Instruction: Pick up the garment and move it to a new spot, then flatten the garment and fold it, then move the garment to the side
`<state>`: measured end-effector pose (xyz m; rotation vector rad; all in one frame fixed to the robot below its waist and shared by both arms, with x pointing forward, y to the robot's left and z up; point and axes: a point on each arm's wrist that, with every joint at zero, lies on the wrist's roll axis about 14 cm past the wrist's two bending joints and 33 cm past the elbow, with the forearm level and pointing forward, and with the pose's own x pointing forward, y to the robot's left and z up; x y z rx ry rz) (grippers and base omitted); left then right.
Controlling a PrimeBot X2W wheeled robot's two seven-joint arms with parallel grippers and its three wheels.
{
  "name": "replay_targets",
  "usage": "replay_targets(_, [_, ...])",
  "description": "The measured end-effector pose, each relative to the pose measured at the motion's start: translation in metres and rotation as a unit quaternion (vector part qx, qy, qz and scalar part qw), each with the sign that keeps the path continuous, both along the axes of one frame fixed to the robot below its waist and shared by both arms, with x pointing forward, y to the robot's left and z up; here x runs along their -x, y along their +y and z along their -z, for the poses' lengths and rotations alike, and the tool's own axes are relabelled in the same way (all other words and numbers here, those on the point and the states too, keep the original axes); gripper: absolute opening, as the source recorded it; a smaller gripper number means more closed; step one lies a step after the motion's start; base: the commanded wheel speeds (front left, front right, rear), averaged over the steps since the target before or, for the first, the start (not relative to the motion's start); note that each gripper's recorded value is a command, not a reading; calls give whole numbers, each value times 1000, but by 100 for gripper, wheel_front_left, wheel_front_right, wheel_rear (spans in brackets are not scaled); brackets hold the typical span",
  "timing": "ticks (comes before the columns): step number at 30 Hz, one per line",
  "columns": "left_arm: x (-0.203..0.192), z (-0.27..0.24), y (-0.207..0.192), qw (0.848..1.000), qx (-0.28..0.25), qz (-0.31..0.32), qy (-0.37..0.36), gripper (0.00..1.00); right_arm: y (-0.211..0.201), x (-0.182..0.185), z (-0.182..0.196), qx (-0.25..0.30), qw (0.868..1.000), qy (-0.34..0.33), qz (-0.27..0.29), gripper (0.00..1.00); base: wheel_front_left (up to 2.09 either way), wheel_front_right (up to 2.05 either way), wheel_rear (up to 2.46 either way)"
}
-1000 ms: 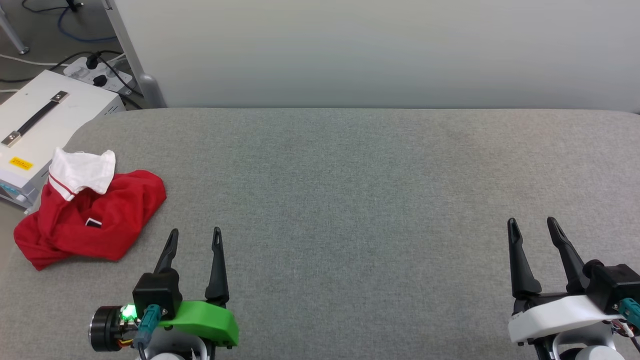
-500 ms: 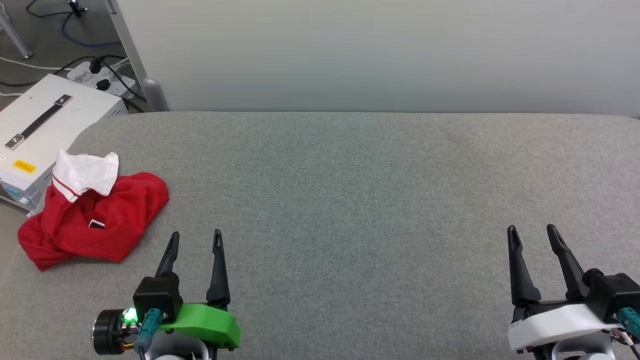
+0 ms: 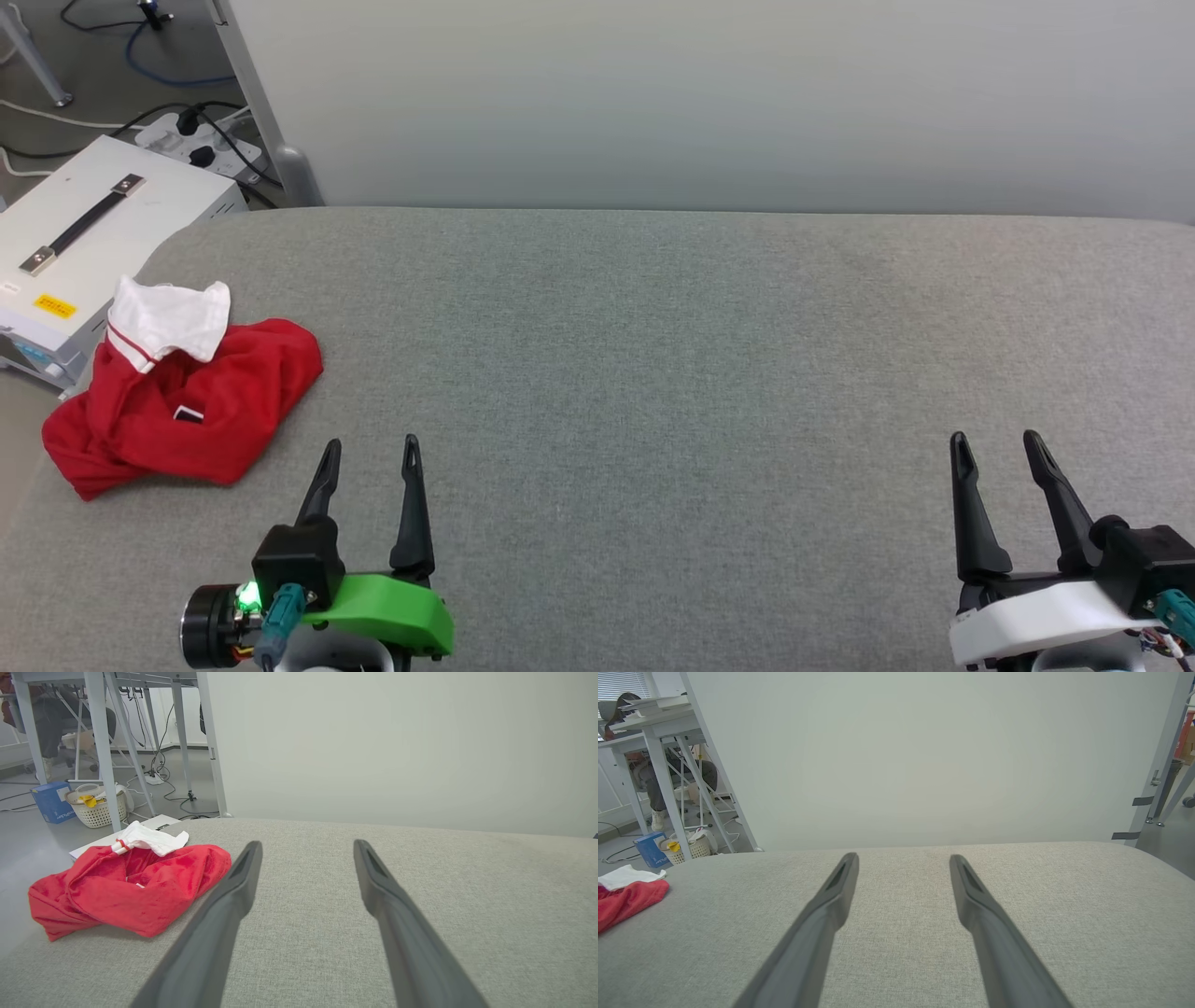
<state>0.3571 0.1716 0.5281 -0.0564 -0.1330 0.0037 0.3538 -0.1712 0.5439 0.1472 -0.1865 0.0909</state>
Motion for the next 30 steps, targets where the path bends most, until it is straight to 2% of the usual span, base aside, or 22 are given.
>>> replay_targets(12, [8, 2, 21, 999, 0, -35, 1, 100, 17, -7, 1, -5, 1000, -1, -26, 100, 0, 0, 0])
replay_targets(30, [43, 8, 84, 990, 3, -139, 11, 100, 83, -28, 4, 4, 992, 3, -124, 100, 0, 0, 0])
